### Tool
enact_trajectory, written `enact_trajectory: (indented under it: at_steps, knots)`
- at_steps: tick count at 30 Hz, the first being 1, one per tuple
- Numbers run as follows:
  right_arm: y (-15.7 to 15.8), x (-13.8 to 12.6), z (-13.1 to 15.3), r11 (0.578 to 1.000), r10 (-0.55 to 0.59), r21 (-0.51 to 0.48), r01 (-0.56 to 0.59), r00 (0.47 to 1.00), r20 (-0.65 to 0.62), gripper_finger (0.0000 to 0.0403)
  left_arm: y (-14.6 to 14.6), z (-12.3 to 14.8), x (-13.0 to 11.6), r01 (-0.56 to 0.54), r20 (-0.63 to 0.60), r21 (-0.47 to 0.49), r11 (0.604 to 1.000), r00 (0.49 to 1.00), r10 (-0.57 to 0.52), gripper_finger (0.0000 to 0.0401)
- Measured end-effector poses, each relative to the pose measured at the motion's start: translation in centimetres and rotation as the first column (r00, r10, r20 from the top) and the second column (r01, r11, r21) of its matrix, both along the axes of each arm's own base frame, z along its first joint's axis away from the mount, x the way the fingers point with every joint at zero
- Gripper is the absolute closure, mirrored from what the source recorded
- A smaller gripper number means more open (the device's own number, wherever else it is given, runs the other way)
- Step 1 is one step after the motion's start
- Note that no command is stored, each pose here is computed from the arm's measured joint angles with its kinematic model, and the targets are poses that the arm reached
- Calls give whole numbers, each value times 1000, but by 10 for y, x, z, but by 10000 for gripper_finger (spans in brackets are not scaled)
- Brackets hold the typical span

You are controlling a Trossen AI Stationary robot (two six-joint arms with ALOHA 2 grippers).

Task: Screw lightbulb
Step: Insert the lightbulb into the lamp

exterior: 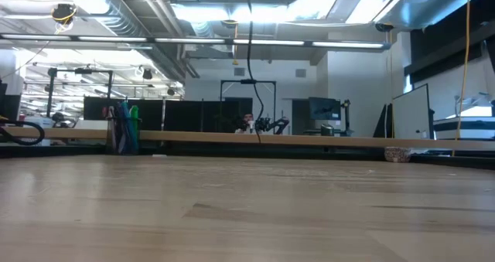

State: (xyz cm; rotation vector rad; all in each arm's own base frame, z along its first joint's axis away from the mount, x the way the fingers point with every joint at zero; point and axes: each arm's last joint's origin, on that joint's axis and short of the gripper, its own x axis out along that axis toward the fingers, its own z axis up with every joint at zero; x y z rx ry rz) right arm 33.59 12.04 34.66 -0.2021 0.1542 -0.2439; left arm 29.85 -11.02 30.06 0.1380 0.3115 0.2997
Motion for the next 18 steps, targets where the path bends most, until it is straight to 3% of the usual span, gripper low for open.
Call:
enact_trajectory:
  at_steps: [7,12,18]
  knots:
    - [15,-11,8,991,113,-70,-112,994,3,254,-3,0,1,104,-14,-19,994,994,-104,238]
    - [17,-12,13,993,111,-52,-108,993,52,172,-3,1,0,144,-16,-26,989,989,-144,238]
    - [18,-12,10,983,177,-43,-176,984,20,126,-6,6,-1,238,9,-57,970,971,-238,238]
